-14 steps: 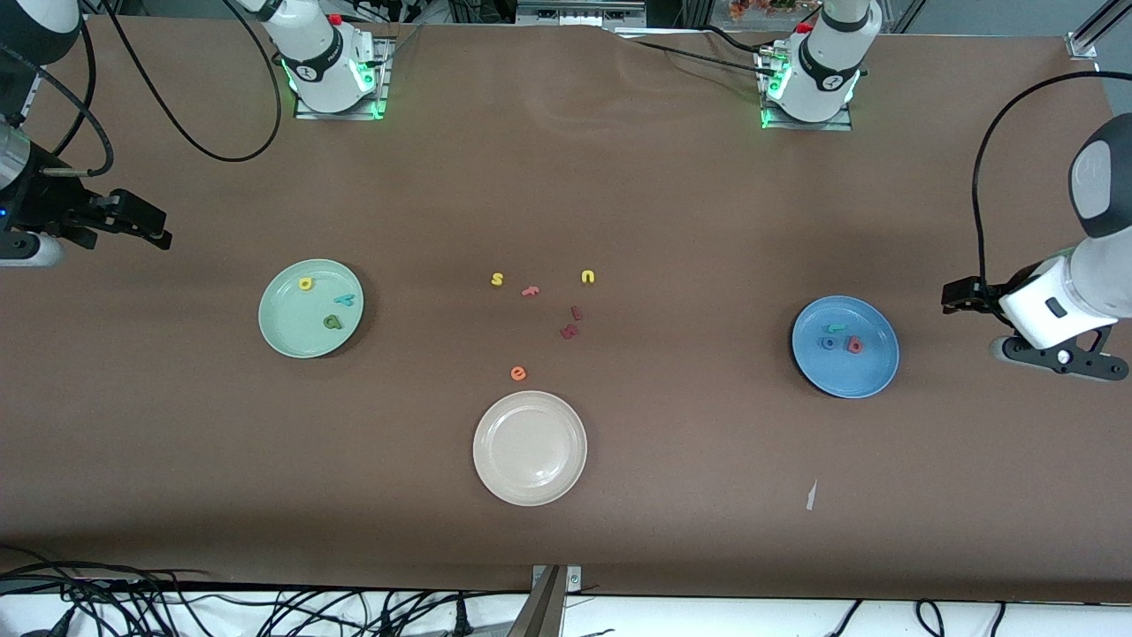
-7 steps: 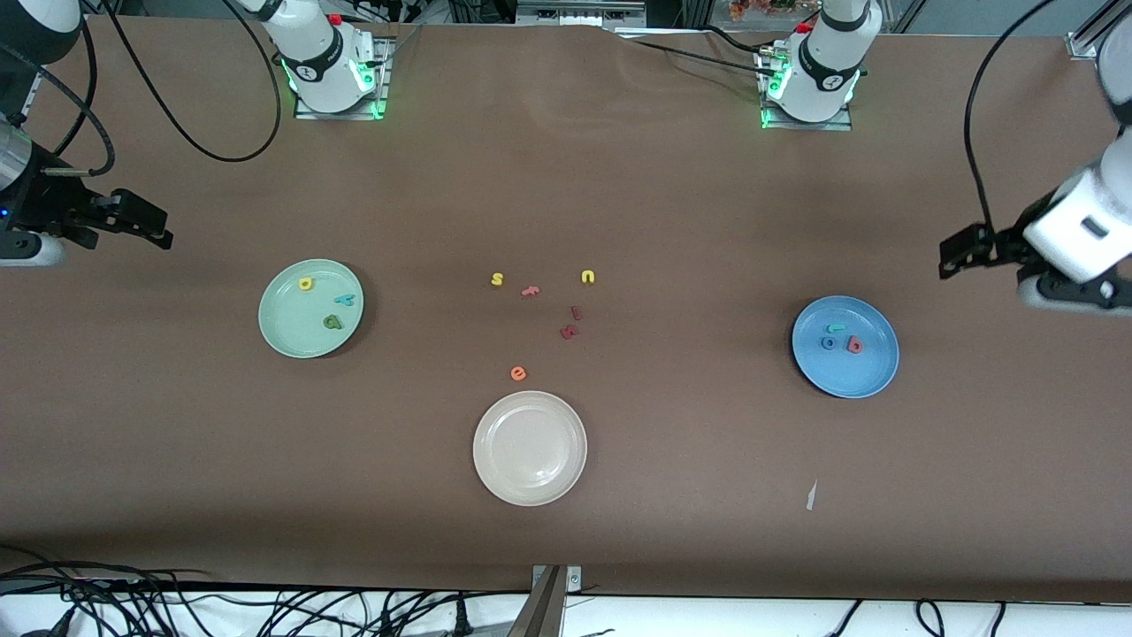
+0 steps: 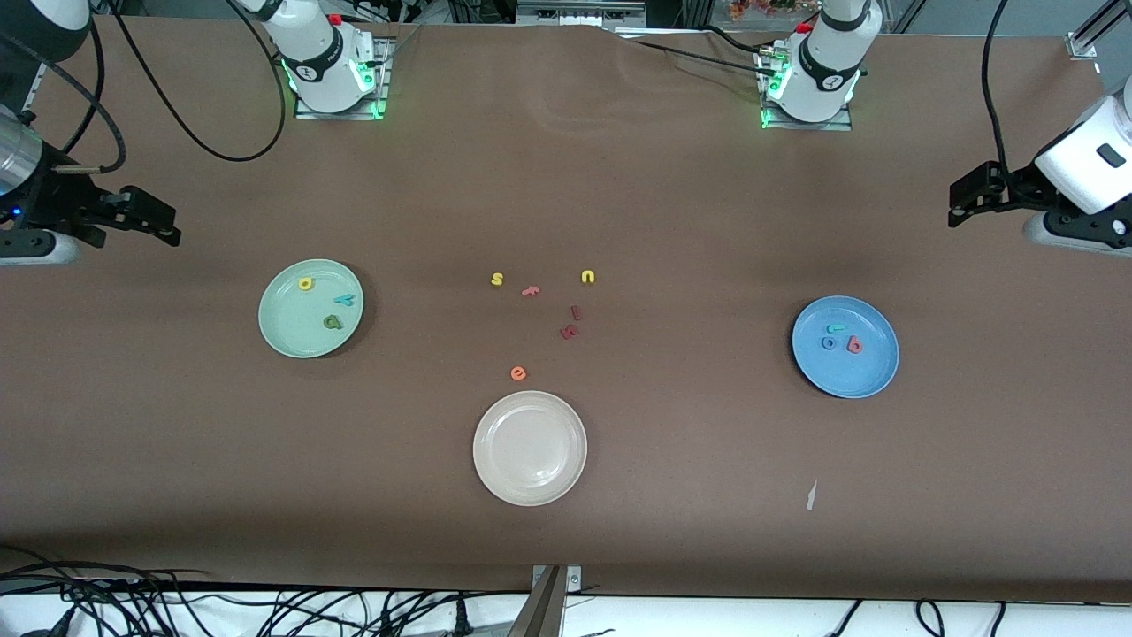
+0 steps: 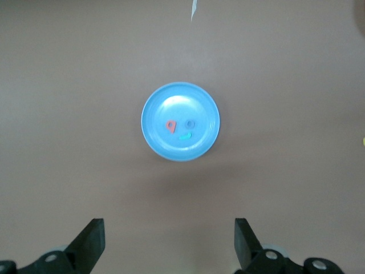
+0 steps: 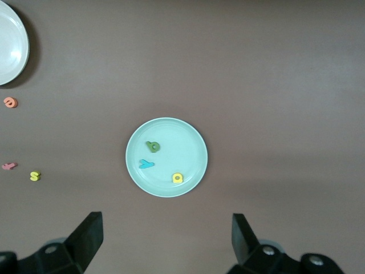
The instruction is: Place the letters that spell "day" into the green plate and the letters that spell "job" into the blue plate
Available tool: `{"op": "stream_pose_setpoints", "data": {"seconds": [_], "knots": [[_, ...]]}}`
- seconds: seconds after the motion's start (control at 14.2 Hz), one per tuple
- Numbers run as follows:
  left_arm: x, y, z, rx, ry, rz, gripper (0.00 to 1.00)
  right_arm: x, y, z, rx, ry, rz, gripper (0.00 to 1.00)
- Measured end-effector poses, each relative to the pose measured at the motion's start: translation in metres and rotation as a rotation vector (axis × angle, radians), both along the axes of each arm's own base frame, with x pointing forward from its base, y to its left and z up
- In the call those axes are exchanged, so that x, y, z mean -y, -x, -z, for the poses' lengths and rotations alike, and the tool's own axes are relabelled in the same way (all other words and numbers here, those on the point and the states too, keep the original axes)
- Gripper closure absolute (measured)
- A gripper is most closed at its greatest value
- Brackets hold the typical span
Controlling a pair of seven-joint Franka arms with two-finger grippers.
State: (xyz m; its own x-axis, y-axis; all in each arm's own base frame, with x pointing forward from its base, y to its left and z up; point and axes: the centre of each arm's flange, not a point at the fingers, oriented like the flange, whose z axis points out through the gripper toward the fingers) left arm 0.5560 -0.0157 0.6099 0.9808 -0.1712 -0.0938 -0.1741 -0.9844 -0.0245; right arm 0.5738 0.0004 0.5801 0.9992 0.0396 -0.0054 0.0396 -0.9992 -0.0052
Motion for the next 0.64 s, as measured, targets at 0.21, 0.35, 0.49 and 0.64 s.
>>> {"op": "stream_pose_setpoints", "data": {"seconds": [0.21,0.35,0.49,0.64], "knots": [[-0.002,0.006,0.004,-0.026,-0.001,0.001,0.00,0.002,-0.001,-0.002,0.005,0.000,-0.007,0.00],[-0.005,0.006,0.009,-0.036,-0.001,-0.003,0.00,0.003,-0.002,-0.002,0.005,0.000,-0.005,0.00],[-0.007,0.006,0.010,-0.039,-0.001,-0.005,0.00,0.004,-0.002,-0.001,0.004,0.000,-0.003,0.00],[-0.007,0.007,0.012,-0.044,-0.001,-0.005,0.00,0.005,-0.002,-0.001,0.003,0.000,-0.002,0.00]]}}
